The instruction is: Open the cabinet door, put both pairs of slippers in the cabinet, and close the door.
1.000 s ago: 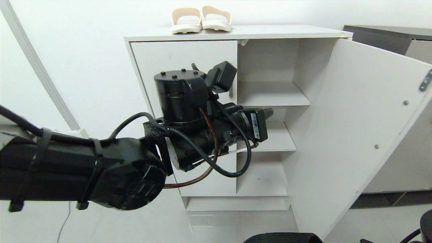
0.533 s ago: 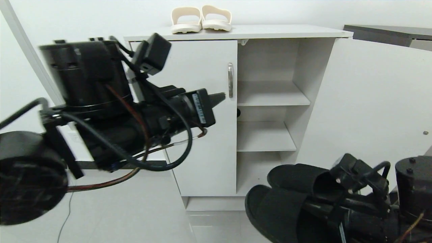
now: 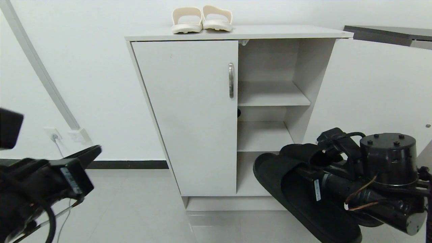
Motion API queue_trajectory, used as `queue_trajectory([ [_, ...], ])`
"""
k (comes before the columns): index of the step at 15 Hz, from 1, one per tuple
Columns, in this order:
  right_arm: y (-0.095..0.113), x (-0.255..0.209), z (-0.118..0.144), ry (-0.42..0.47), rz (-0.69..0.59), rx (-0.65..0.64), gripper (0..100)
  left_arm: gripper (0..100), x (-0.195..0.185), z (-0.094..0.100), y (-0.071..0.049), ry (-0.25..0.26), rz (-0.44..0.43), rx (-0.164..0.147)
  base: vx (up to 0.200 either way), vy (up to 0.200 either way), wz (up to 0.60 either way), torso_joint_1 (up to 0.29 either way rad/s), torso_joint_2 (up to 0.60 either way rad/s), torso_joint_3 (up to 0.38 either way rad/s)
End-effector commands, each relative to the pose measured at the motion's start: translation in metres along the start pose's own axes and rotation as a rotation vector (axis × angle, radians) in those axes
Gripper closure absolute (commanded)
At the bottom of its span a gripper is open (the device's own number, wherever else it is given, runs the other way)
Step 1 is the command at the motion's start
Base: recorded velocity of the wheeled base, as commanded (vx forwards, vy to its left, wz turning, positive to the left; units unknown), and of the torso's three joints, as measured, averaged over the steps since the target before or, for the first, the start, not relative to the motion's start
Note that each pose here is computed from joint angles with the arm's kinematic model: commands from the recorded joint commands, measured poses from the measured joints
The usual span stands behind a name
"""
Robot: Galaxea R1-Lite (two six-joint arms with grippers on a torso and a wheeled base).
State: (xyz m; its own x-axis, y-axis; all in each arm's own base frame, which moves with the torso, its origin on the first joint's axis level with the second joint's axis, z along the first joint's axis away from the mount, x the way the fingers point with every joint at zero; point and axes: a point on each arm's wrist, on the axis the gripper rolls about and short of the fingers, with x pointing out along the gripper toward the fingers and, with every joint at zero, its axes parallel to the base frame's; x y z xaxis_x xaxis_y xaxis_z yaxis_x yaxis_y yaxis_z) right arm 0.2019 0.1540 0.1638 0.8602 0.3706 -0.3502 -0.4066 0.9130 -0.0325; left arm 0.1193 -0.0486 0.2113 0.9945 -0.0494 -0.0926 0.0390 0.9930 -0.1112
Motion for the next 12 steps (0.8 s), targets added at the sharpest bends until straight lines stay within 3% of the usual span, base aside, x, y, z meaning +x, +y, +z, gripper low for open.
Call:
queue_trajectory([
  [1,0.004,0.018,-0.006,0.010,-0.010,-0.001,100,100,-0.041,-0.026,0.035,-0.068,0.166,-0.004,0.000,0.000,0.00,0.000,0.00,0.000],
  [3,0.006,0.037,-0.005,-0.049,-0.105,0.013,100,100,-0.067,-0.048,0.052,-0.123,0.314,-0.011,0.000,0.000,0.00,0.000,0.00,0.000],
  [6,0.009,0.048,-0.007,-0.068,-0.137,0.011,100,100,-0.103,-0.078,0.063,-0.176,0.533,0.026,0.000,0.000,0.00,0.000,0.00,0.000],
  [8,0.011,0.048,-0.008,-0.067,-0.132,0.009,100,100,-0.126,-0.112,0.061,-0.181,0.464,0.078,0.000,0.000,0.00,0.000,0.00,0.000],
  [9,0.011,0.048,-0.007,-0.068,-0.131,0.009,100,100,-0.128,-0.129,0.061,-0.122,0.414,0.101,0.000,0.000,0.00,0.000,0.00,0.000],
  [10,0.011,0.047,-0.007,-0.070,-0.131,0.009,100,100,-0.126,-0.134,0.061,-0.086,0.392,0.101,0.000,0.000,0.00,0.000,0.00,0.000],
  [11,0.012,0.047,-0.007,-0.071,-0.128,0.010,100,100,-0.125,-0.135,0.060,-0.069,0.318,0.100,0.000,0.000,0.00,0.000,0.00,0.000],
  [12,0.013,0.047,-0.007,-0.073,-0.123,0.010,100,100,-0.125,-0.140,0.057,-0.018,0.176,0.113,0.000,0.000,0.00,0.000,0.00,0.000],
])
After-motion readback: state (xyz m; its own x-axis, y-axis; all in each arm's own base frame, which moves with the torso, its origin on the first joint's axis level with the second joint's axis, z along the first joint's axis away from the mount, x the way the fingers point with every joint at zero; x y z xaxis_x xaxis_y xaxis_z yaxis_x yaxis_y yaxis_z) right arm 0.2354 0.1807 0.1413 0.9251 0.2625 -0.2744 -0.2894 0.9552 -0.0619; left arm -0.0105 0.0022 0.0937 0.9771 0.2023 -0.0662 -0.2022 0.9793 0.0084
